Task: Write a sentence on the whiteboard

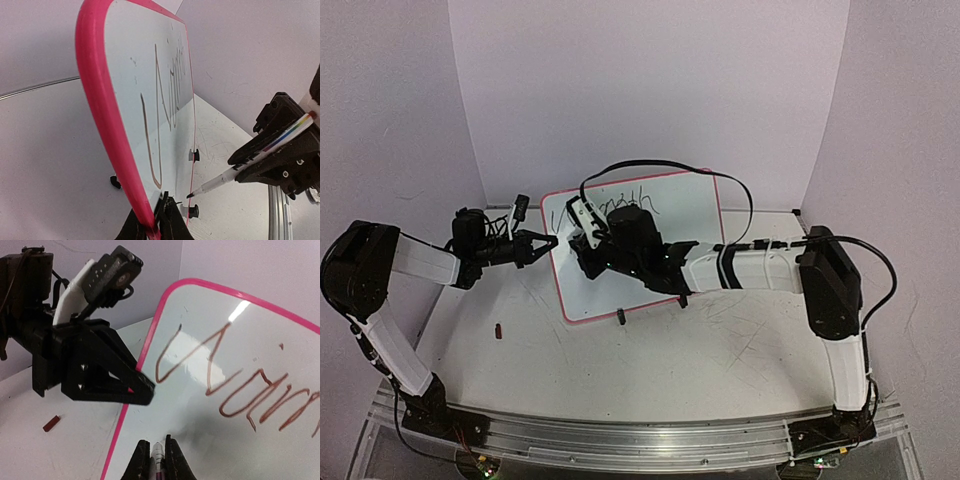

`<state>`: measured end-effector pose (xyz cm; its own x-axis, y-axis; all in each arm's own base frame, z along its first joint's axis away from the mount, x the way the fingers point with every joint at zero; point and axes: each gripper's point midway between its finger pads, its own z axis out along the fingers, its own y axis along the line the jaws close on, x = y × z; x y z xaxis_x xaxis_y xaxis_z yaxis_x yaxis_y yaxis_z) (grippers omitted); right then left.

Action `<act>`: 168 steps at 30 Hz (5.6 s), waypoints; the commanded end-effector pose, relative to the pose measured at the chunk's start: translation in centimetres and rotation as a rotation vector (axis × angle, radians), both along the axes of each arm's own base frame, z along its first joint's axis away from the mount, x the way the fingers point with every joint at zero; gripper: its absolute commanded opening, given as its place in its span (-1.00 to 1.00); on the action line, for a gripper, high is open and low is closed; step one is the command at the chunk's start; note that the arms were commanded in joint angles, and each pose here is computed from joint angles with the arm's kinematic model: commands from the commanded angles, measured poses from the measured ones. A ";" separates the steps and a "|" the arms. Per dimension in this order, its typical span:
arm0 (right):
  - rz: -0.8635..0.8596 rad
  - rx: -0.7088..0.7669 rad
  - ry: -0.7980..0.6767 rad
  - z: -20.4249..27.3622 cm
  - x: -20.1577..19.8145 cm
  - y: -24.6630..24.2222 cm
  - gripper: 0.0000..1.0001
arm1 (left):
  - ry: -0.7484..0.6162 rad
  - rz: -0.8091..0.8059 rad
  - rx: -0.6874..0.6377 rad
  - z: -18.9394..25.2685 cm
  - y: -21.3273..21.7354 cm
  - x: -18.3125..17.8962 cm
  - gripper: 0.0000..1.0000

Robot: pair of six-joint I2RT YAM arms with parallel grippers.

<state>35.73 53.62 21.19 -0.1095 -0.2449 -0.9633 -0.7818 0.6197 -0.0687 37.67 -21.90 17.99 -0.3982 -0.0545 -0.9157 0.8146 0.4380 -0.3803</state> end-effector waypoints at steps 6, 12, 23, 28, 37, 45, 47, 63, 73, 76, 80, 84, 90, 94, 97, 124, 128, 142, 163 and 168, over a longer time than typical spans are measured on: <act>-0.181 0.223 -0.075 11.6 4.0 -13.5 -1.00 | -0.088 0.064 0.108 -1.3 0.1 1.5 -1.00; -0.331 0.211 -0.113 12.0 7.7 -18.8 -1.00 | -0.109 0.069 0.128 -1.5 0.2 1.5 -1.00; -0.475 0.211 -0.142 11.9 11.0 -22.7 -1.00 | -0.137 0.087 0.162 -1.8 0.3 1.8 -1.00; -0.495 0.214 -0.126 11.1 11.7 -23.3 -1.00 | -0.131 0.088 0.167 -1.9 0.3 2.0 -1.00; -0.465 0.215 -0.119 10.5 12.6 -22.3 -1.00 | -0.130 0.086 0.168 -1.8 0.2 1.9 -1.00; -0.479 0.210 -0.128 10.4 13.0 -22.3 -1.00 | -0.128 0.083 0.168 -1.8 0.2 1.9 -1.00; -0.480 0.208 -0.129 10.4 13.1 -22.3 -1.00 | -0.131 0.085 0.167 -1.7 0.3 1.9 -1.00; -0.422 0.225 -0.053 8.6 12.5 -21.1 -1.00 | -0.128 0.081 0.168 -1.8 0.2 1.9 -1.00; -0.457 0.192 -0.010 6.6 11.5 -22.4 -1.00 | -0.129 0.081 0.168 -1.7 0.2 1.8 -1.00; -0.477 0.182 -0.008 6.2 11.2 -23.1 -1.00 | -0.127 0.078 0.166 -1.7 0.2 1.9 -1.00; -0.463 0.177 0.017 5.5 10.7 -22.9 -1.00 | -0.126 0.075 0.165 -1.7 0.1 1.8 -1.00; -0.435 0.171 0.044 4.5 10.0 -21.9 -1.00 | -0.128 0.077 0.165 -1.6 0.1 1.7 -1.00; -0.379 0.186 0.056 4.9 9.0 -20.0 -1.00 | -0.127 0.075 0.165 -1.6 0.1 1.7 -1.00; -0.339 0.254 0.028 8.4 8.4 -19.1 -1.00 | -0.125 0.074 0.164 -1.7 0.1 1.7 -1.00; -0.386 0.290 -0.023 10.8 8.5 -20.3 -1.00 | -0.126 0.074 0.164 -1.6 0.1 1.7 -1.00; -0.480 0.224 -0.047 8.8 12.1 -20.9 -1.00 | -0.133 0.076 0.167 -1.4 0.2 1.6 -1.00; -0.490 0.211 -0.042 8.4 12.2 -21.2 -1.00 | -0.134 0.075 0.167 -1.4 0.1 1.6 -1.00; -0.635 0.177 -0.096 9.2 12.2 -23.8 -1.00 | -0.133 0.075 0.168 -1.4 0.2 1.6 -1.00; -0.473 0.293 -0.093 11.3 12.0 -22.7 -1.00 | -0.136 0.070 0.165 -1.3 0.1 1.5 -1.00; -0.495 0.277 -0.092 10.6 12.5 -22.8 -1.00 | -0.138 0.069 0.165 -1.3 0.1 1.5 -1.00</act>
<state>47.64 30.61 29.97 -0.1029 0.0514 -0.9934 -0.4031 0.9108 0.0889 37.69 -22.71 18.05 -0.3629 -0.0071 -0.9318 0.8337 0.4441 -0.3281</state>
